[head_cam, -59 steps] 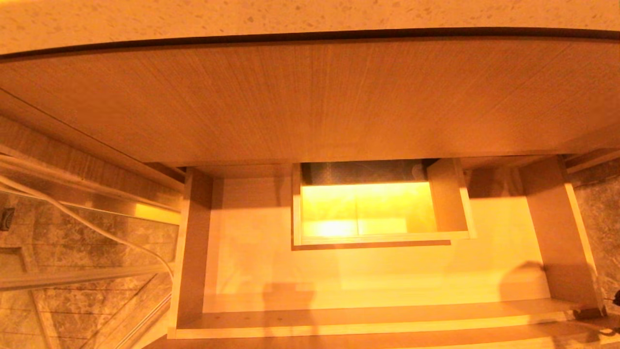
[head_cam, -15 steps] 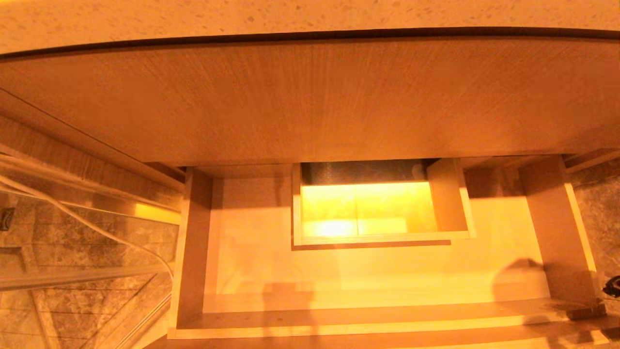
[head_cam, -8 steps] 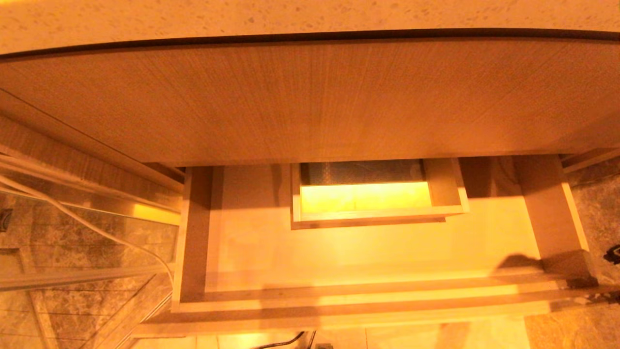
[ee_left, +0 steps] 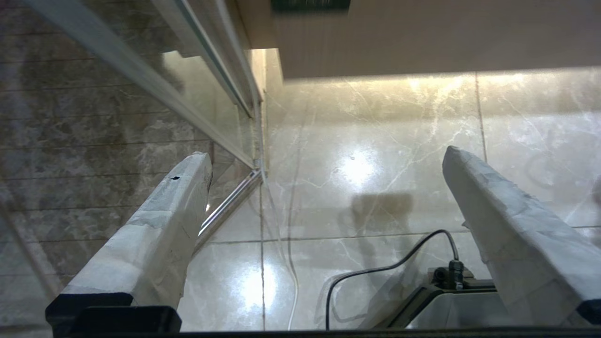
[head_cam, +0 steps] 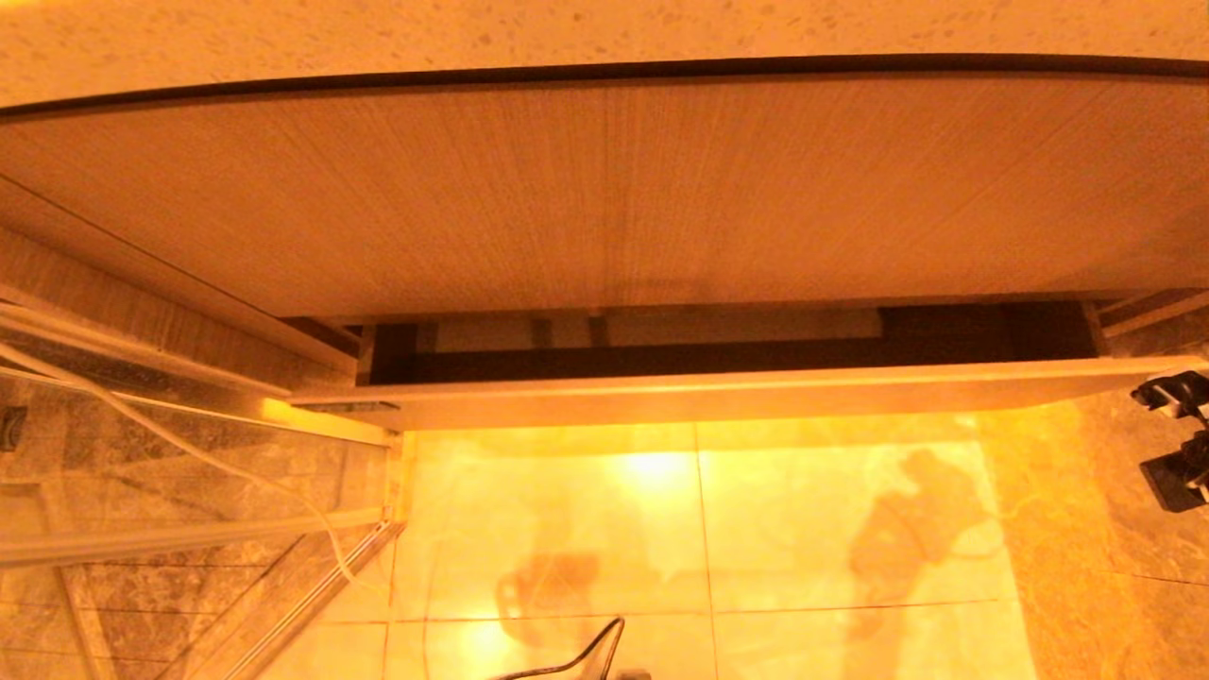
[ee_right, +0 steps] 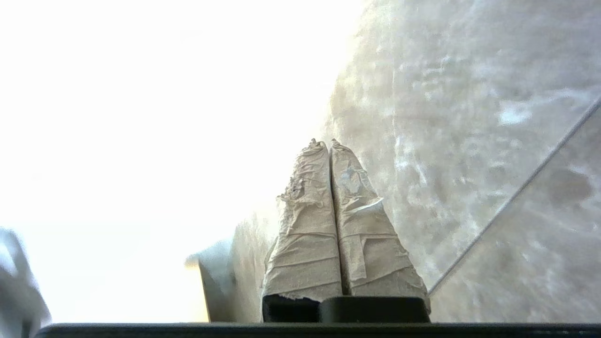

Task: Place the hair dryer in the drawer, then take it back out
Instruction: Close the drawer

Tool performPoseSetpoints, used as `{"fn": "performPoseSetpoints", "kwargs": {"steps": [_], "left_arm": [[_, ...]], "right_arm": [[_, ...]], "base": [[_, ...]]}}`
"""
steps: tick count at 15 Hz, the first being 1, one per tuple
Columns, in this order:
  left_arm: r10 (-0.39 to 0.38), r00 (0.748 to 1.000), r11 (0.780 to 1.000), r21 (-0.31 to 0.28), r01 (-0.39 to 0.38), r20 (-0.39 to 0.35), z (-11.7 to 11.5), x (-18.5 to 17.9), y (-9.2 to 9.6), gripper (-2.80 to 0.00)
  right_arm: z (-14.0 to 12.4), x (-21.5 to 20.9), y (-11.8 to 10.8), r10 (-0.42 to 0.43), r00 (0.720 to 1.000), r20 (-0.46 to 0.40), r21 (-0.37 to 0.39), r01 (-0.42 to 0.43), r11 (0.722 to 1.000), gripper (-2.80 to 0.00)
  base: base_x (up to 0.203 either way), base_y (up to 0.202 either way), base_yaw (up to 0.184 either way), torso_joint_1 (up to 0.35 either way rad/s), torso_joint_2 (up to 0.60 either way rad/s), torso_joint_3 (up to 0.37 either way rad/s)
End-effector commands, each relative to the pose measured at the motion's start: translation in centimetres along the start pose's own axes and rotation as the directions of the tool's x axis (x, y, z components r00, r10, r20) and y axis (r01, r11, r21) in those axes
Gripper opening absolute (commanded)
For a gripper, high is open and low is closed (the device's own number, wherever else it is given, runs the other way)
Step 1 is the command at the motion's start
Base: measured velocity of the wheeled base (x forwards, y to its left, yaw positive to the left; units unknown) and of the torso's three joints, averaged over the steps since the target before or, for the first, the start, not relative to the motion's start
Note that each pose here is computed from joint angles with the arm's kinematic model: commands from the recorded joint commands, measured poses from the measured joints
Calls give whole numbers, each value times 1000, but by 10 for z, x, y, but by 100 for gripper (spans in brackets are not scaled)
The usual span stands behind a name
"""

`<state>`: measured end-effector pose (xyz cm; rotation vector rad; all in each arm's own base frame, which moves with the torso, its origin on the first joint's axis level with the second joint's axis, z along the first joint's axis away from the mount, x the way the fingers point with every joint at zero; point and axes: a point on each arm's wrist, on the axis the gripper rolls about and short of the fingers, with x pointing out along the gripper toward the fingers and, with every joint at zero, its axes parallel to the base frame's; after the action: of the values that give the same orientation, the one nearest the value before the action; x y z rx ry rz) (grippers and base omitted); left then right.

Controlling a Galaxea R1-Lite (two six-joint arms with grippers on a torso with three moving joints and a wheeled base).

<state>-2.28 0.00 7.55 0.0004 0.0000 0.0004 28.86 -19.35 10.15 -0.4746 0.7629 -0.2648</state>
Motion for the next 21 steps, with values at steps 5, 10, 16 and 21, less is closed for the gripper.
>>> {"fn": "performPoseSetpoints", "kwargs": {"steps": [5,10,16,21], "left_arm": [[0,1000,1000,0,0,0,0,0,0,0],[0,1000,1000,0,0,0,0,0,0,0],[0,1000,1000,0,0,0,0,0,0,0],[0,1000,1000,0,0,0,0,0,0,0]], "right_arm": [[-19,-49,-27,150,989,0,-239,-145,960,-280],[-18,-72,-26,124,992,19,-267,-114,957,-280],[-22,-106,-14,134,991,1,-293,-128,947,-280],[-19,-170,6,168,986,-16,-266,-166,950,-280]], "base": [[0,0,0,0,0,0],[0,0,0,0,0,0],[0,0,0,0,0,0],[0,0,0,0,0,0]]}}
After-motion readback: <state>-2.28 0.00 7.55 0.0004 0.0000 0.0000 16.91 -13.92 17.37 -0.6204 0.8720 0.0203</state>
